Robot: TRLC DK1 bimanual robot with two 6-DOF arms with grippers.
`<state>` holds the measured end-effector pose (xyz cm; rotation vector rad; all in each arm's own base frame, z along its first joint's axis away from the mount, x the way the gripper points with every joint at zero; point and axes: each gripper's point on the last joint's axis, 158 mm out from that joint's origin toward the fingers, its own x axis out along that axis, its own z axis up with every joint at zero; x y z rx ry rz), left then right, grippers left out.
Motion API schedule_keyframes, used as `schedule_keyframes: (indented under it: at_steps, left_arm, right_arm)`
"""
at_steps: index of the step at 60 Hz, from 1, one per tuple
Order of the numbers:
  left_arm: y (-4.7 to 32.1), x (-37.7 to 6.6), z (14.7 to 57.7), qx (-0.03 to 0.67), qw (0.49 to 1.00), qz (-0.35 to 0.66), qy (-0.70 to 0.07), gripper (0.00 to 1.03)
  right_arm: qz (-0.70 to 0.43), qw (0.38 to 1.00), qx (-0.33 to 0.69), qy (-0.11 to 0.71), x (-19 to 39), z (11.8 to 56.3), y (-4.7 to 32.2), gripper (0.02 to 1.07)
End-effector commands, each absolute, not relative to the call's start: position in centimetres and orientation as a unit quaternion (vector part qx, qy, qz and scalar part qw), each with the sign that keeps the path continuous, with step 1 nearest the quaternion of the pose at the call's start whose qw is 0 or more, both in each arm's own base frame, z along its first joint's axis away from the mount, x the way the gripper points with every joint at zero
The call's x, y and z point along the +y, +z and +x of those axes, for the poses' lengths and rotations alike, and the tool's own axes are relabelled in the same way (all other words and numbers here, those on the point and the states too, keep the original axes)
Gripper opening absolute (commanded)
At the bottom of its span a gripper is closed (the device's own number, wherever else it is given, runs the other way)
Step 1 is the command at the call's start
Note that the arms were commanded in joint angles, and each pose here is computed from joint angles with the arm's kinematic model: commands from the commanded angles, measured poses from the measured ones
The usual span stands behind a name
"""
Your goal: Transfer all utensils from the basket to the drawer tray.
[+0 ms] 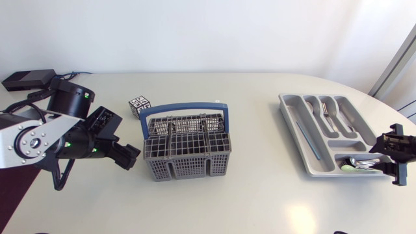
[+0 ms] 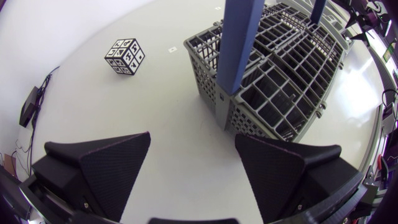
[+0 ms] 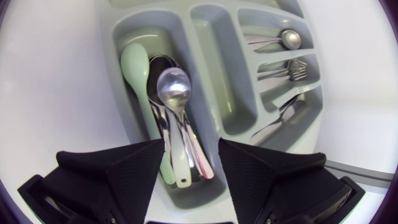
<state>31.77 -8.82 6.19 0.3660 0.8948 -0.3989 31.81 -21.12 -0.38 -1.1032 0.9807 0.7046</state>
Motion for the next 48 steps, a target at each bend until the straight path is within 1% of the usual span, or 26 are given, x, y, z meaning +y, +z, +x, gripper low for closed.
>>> schedule_keyframes:
  at_steps: [1,13,18,22,32,43,48]
  left_arm:
    - [6.3,-9.0,31.8,0.43,0.865,0.172,-0.192,0.96]
    - [7.9,-7.9,32.2,0.419,0.875,0.167,-0.178,0.96]
    - [9.0,-7.3,32.4,0.412,0.881,0.161,-0.171,0.96]
    - [9.0,-7.0,32.4,0.412,0.881,0.159,-0.168,0.96]
    - [7.8,-7.2,32.9,0.425,0.874,0.159,-0.174,0.96]
    - [6.5,-8.2,34.1,0.436,0.867,0.157,-0.184,0.96]
    - [6.0,-8.9,34.7,0.442,0.863,0.153,-0.191,0.96]
  right_arm:
    - [-0.513,0.685,0.415,0.309,-20.8,31.9,1.7,0.83]
    - [-0.477,0.726,0.384,0.313,-15.9,30.8,6.9,0.84]
    - [-0.448,0.754,0.371,0.306,-12.7,31.9,8.4,0.84]
    - [-0.417,0.769,0.373,0.31,-10.1,32.6,8.6,0.84]
    - [-0.361,0.788,0.362,0.344,-0.6,33.7,8.2,0.83]
    - [-0.356,0.787,0.346,0.366,7.5,34.1,6.9,0.82]
    - [-0.345,0.777,0.346,0.397,11.5,33.5,5.9,0.65]
